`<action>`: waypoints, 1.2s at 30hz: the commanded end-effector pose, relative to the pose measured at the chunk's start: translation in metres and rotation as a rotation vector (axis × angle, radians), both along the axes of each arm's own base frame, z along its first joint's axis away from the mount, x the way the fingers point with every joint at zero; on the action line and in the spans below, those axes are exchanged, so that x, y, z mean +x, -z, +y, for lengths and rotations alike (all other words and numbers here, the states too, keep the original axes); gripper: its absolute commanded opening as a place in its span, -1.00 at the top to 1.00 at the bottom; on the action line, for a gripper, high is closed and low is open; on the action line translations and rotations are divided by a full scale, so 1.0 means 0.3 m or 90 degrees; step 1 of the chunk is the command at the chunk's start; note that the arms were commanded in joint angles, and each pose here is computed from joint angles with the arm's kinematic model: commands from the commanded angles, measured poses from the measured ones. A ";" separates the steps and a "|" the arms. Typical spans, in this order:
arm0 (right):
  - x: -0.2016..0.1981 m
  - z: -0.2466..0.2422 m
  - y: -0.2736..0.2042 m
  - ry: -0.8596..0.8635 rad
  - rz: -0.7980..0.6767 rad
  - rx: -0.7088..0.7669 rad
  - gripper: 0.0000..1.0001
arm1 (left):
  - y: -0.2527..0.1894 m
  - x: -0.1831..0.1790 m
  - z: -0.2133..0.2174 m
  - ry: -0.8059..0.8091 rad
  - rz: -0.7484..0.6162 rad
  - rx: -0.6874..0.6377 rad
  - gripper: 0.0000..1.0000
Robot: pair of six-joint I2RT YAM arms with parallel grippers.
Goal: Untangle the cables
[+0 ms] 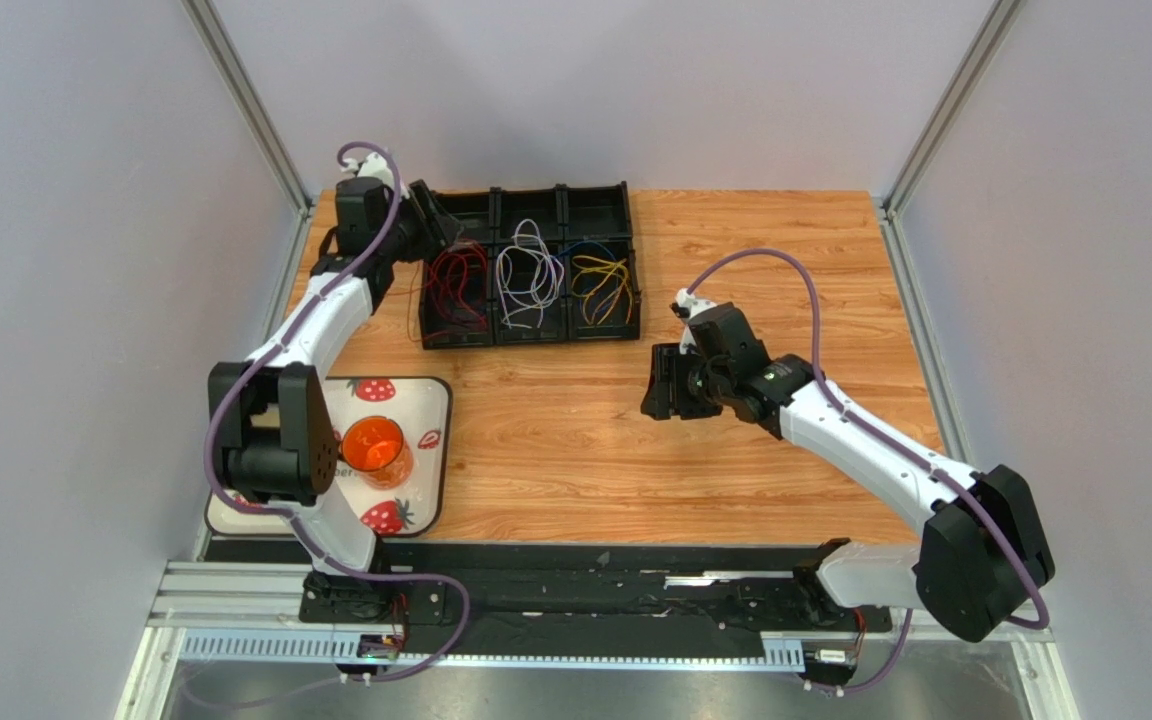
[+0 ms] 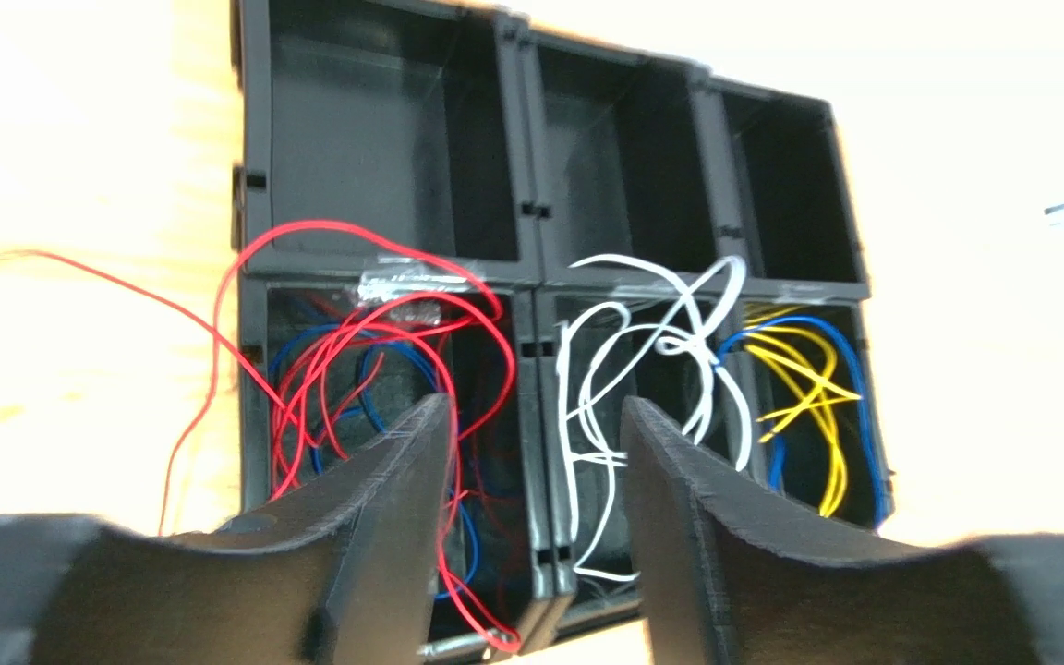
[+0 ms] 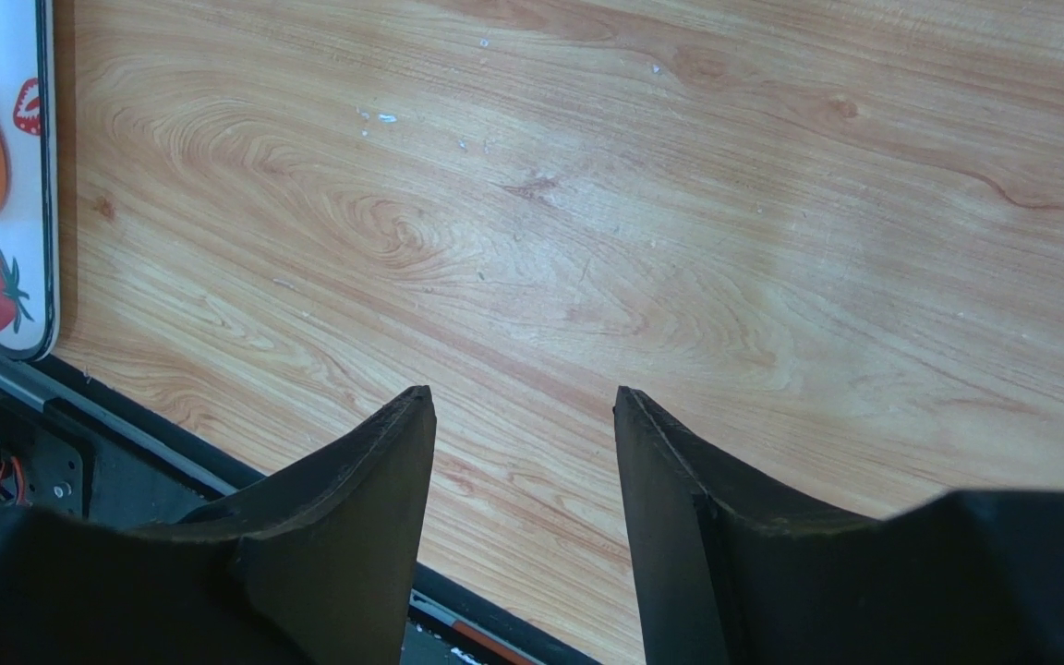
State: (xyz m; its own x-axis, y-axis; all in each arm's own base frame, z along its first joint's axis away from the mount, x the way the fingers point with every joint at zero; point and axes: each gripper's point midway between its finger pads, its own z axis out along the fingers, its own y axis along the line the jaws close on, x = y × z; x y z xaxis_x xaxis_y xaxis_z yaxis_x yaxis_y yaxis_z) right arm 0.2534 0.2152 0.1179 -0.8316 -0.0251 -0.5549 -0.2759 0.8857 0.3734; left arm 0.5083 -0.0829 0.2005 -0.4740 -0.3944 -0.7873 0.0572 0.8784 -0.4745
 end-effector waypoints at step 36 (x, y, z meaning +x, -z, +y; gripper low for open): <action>0.026 -0.013 -0.372 0.066 -0.239 0.099 -0.07 | -0.110 -1.007 -0.041 0.111 0.040 0.055 -0.81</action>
